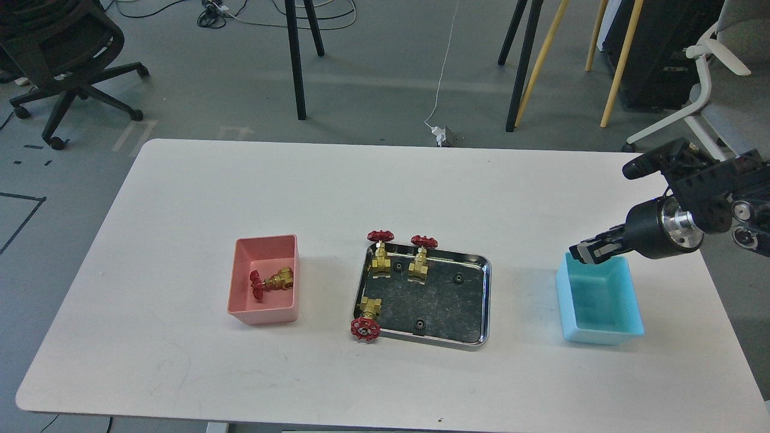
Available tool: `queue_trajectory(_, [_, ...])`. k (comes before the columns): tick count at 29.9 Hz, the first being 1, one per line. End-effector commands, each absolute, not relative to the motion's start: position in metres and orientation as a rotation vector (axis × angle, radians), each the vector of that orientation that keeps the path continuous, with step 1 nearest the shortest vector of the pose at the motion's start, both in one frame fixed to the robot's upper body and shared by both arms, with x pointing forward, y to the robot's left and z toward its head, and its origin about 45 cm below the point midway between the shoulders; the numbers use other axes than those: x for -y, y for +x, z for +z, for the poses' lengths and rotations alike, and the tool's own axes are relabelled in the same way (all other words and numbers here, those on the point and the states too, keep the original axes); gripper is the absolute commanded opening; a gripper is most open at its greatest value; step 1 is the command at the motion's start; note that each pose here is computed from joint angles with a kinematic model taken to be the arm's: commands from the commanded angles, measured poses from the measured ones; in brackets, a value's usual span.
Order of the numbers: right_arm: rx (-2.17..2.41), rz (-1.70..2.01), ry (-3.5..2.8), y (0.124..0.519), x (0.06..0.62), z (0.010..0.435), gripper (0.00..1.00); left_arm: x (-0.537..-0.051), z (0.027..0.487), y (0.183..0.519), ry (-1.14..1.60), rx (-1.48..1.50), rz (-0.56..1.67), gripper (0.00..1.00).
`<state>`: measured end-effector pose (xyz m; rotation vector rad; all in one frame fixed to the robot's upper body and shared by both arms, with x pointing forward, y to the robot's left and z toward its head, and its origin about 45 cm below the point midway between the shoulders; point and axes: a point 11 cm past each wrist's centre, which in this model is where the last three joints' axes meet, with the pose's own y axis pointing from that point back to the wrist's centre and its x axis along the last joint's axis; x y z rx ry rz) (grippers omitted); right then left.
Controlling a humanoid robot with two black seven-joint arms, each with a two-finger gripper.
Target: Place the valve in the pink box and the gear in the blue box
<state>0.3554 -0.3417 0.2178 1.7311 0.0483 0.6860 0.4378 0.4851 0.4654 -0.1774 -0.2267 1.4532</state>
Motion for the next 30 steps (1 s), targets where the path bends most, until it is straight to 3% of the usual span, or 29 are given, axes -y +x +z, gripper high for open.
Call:
queue_trajectory(1, [-0.056,0.639,1.722,0.342,0.358,0.204,0.1,-0.481,0.467,0.44,-0.187,0.227,1.446,0.98])
queue_trajectory(8, [-0.057,0.592,1.673,0.335,0.381,0.186,0.15,-0.478,0.473,0.441,-0.195,0.235,1.44,0.98])
queue_trajectory(10, [-0.045,0.583,1.666,0.337,0.385,0.185,0.24,-0.479,0.473,0.441,-0.194,0.236,1.441,0.98])
queue_trajectory(14, [-0.033,0.592,1.703,0.339,0.373,0.179,0.56,-0.478,0.471,0.442,-0.192,0.232,1.441,0.98])
queue_trajectory(16, [-0.021,0.598,1.715,0.34,0.369,0.179,0.64,-0.478,0.47,0.442,-0.188,0.231,1.441,0.98])
queue_trajectory(25, [0.166,0.691,1.833,0.374,0.341,0.223,0.71,-0.473,0.464,0.443,-0.175,0.222,1.429,0.98])
queue_trajectory(30, [0.492,0.761,1.991,0.416,0.326,0.293,0.73,-0.458,0.454,0.448,-0.112,0.233,1.398,0.98])
